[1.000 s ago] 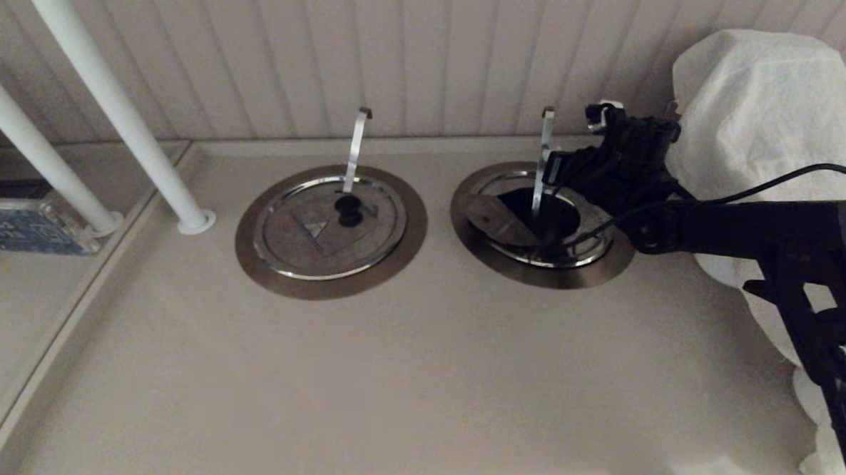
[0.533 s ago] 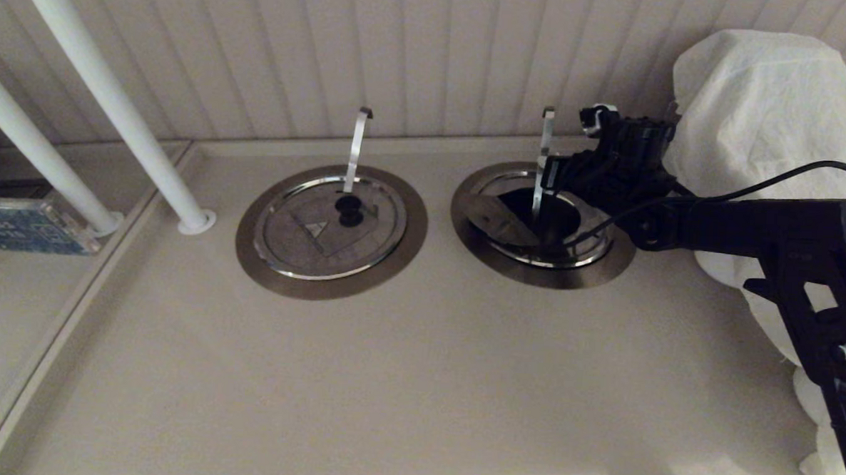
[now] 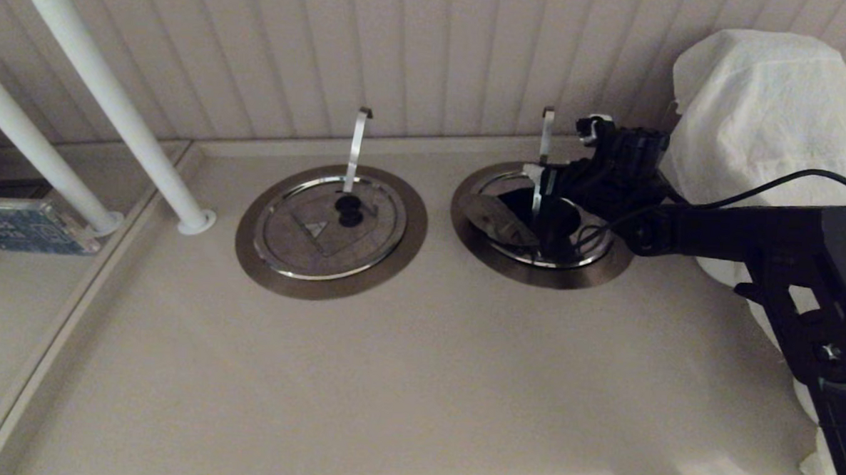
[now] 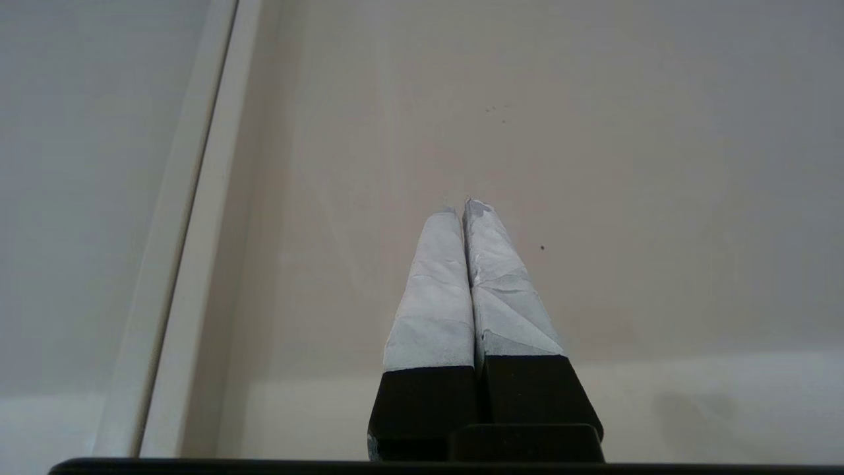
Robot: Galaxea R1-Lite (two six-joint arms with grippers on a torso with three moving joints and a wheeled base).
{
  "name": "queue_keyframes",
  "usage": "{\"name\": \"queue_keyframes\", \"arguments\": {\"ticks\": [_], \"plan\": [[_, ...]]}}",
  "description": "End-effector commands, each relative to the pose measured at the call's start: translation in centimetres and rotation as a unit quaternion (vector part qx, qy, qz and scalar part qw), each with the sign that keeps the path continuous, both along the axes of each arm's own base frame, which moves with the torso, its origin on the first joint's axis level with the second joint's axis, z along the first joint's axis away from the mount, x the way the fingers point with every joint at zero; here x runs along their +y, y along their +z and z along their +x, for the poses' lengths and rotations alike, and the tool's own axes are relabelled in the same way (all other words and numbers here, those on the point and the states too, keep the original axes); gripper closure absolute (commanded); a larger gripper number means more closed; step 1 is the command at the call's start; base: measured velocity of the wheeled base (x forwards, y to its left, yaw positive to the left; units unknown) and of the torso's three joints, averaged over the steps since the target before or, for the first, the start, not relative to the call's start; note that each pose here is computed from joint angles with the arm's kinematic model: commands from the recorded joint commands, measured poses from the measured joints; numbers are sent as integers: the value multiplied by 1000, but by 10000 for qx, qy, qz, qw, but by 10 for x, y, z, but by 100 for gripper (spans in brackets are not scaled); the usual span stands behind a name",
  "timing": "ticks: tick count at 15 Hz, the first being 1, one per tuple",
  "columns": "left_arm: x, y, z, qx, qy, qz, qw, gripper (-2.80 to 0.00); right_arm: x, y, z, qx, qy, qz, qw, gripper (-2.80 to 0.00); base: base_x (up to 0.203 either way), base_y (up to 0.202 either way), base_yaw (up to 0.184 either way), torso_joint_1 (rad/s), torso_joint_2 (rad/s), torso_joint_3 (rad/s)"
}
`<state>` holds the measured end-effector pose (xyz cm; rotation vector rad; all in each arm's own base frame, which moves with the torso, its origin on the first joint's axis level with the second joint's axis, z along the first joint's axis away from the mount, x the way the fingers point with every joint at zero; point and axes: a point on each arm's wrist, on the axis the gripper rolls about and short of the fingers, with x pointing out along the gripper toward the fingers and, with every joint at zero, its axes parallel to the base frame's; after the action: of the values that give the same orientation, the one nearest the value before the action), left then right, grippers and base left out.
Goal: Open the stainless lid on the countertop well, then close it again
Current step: Stir with a spoon
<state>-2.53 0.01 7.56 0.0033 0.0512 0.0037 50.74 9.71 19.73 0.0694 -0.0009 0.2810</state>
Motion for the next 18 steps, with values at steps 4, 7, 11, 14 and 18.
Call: {"name": "queue_keyframes", "arguments": {"ticks": [4,7,11,14,18], "plan": [[0,0,0,-3,4,0,10000,0,-6,-28,14,41,123,-13,9999,-280,0,0,0,0,0,0],[0,0,0,-3,6,0,10000,0,-7,-38,18,-78,95,-153,9998,-280,0,0,0,0,0,0],[0,0,0,-3,4,0,10000,0,-7,-38,18,-91,86,-196,9997,0,0,0,0,0,0,0],[0,0,0,-3,4,0,10000,0,-6,-37,17,-97,112,-189,9997,0,0,0,0,0,0,0],[0,0,0,-3,4,0,10000,0,-6,-32,16,-114,90,-171,9997,0,0,0,0,0,0,0]]}}
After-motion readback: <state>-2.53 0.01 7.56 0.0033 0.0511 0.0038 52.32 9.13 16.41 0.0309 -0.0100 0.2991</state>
